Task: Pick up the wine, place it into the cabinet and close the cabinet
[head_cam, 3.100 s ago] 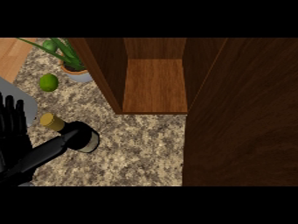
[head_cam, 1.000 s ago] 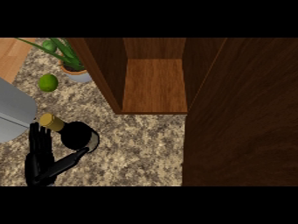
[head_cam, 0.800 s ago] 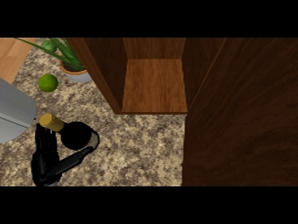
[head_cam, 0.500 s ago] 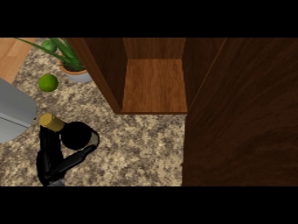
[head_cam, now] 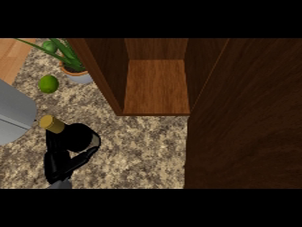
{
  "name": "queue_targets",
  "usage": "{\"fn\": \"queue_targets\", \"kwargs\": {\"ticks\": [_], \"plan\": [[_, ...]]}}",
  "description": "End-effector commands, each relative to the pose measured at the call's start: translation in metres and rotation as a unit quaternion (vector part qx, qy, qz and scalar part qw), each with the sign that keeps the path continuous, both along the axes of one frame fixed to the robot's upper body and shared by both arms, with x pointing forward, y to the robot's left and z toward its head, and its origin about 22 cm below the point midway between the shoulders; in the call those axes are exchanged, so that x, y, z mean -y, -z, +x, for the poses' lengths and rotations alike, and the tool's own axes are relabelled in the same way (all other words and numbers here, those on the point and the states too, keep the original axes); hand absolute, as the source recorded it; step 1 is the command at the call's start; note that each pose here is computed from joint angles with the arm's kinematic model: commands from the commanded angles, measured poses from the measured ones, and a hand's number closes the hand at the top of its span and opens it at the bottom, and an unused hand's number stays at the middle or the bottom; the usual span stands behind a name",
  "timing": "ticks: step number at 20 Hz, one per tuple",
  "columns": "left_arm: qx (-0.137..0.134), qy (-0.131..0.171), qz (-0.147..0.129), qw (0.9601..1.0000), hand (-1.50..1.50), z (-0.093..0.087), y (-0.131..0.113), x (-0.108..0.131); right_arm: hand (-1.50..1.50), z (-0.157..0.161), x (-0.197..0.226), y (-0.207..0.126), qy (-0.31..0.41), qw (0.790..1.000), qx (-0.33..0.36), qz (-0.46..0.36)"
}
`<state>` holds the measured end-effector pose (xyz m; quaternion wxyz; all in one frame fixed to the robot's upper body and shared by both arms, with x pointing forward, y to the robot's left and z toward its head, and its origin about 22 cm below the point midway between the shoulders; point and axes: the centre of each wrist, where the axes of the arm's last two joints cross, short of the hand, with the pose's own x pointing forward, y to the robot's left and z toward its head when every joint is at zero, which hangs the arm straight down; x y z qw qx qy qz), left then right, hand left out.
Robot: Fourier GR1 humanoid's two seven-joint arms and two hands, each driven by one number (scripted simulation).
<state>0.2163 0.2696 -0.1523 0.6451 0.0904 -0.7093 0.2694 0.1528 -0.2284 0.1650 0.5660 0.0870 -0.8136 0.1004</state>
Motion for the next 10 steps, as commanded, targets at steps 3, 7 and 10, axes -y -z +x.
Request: {"fn": "queue_targets", "kwargs": {"ticks": [3, 7, 10], "plan": [[0.002, 0.005, -0.014, 0.9999, -1.50, 0.007, 0.003, 0.016, -1.50, 0.007, 0.024, 0.000, -0.004, 1.000, 0.002, 0.001], [0.020, 0.008, -0.023, 0.9995, 1.50, 0.006, 0.014, -0.011, -1.50, 0.030, -0.003, 0.008, -0.001, 1.000, 0.008, -0.006], [0.011, 0.028, -0.023, 0.9993, 1.50, 0.003, 0.020, 0.000, -1.50, 0.017, 0.003, 0.008, -0.001, 1.000, 0.005, -0.001]]}}
